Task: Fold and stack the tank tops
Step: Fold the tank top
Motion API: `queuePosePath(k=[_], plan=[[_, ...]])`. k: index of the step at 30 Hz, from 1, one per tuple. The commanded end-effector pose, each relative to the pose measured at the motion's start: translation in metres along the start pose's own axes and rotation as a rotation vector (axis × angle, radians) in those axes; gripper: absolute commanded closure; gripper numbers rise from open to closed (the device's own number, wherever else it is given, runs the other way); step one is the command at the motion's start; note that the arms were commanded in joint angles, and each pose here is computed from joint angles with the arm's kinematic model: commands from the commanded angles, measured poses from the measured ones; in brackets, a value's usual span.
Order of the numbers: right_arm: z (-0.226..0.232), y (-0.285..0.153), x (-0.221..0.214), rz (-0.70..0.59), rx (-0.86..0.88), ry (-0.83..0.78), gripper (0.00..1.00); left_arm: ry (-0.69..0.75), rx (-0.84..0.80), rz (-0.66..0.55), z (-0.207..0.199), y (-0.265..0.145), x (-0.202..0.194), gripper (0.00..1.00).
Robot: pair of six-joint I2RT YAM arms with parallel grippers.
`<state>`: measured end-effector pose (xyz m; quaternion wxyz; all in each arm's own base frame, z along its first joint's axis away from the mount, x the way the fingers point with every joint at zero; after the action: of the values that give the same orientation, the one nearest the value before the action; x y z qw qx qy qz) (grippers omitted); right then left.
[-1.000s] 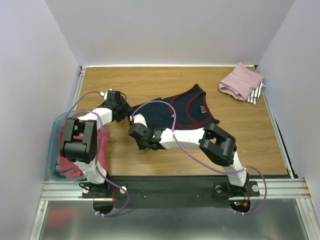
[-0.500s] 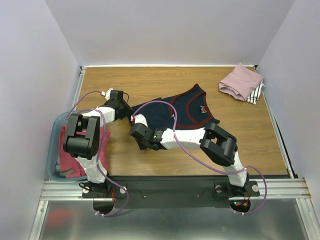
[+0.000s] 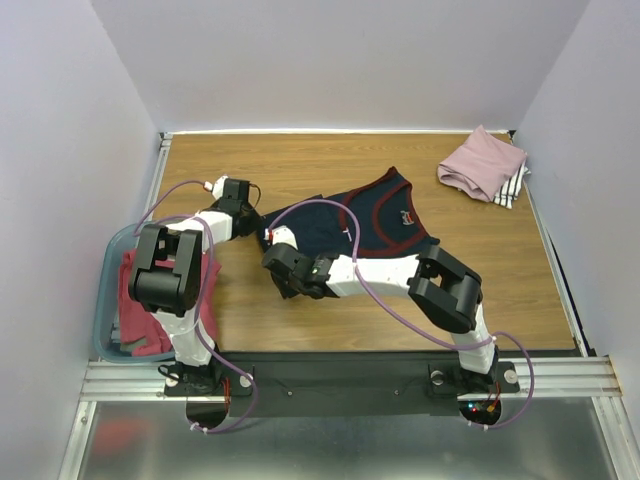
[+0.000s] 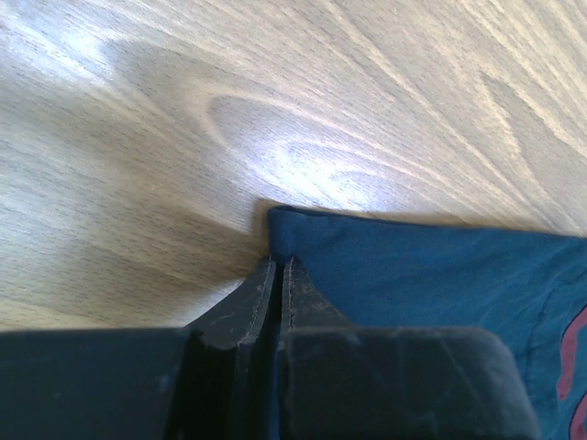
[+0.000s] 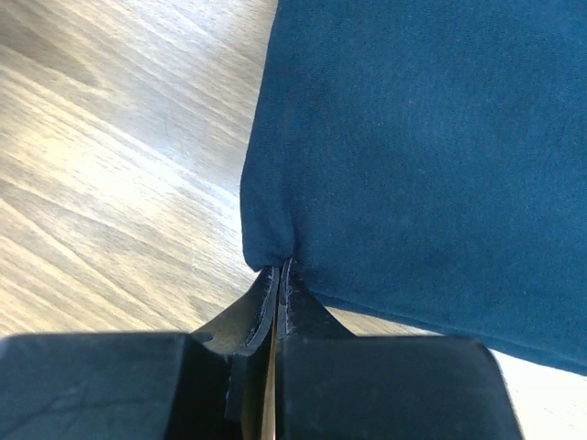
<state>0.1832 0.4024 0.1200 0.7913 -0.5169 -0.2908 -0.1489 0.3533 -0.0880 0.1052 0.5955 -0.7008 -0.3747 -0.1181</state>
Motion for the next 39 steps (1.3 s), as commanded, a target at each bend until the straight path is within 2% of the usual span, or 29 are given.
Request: queuePosePath(k=[1,8,15,19,23,28,29,31,39], plan=[[0.019,-0.019,0.024,-0.036,0.119,0.045,1.00,0.029,0.038,-0.055,-0.003,-0.007,0.016,1.00],[0.047,-0.024,0.033,0.001,0.247,0.059,1.00,0.046,0.072,-0.126,-0.005,-0.023,0.042,1.00],[0.110,-0.044,0.068,0.010,0.493,0.110,1.00,0.039,0.129,-0.219,0.010,-0.055,0.094,1.00],[0.134,-0.061,0.086,0.021,0.615,0.133,1.00,0.087,0.097,-0.299,0.002,-0.087,0.128,1.00],[0.134,-0.069,0.095,-0.005,0.621,0.156,1.00,0.139,-0.008,-0.338,-0.024,-0.110,0.151,1.00],[0.111,-0.073,0.088,-0.013,0.543,0.193,1.00,0.194,-0.085,-0.313,-0.054,-0.111,0.139,1.00],[0.106,-0.082,0.092,-0.049,0.534,0.207,1.00,0.200,-0.099,-0.309,-0.060,-0.110,0.135,1.00],[0.087,-0.079,0.080,-0.054,0.470,0.228,1.00,0.225,-0.143,-0.296,-0.080,-0.110,0.123,1.00],[0.035,-0.117,0.059,-0.133,0.415,0.347,1.00,0.269,-0.292,-0.251,-0.151,-0.109,0.082,1.00]])
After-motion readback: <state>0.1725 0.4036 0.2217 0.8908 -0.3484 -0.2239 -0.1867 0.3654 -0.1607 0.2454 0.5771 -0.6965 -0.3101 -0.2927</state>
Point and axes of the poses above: each gripper's point midway between its finger pads, its own y axis out along the fingers, its own z axis along the line the jaws close on, x = y × z, the point moved 10 cm from there along -y, back along the fingers, and after that the axes turned 15 degrees about y, right-handed, at the moved point
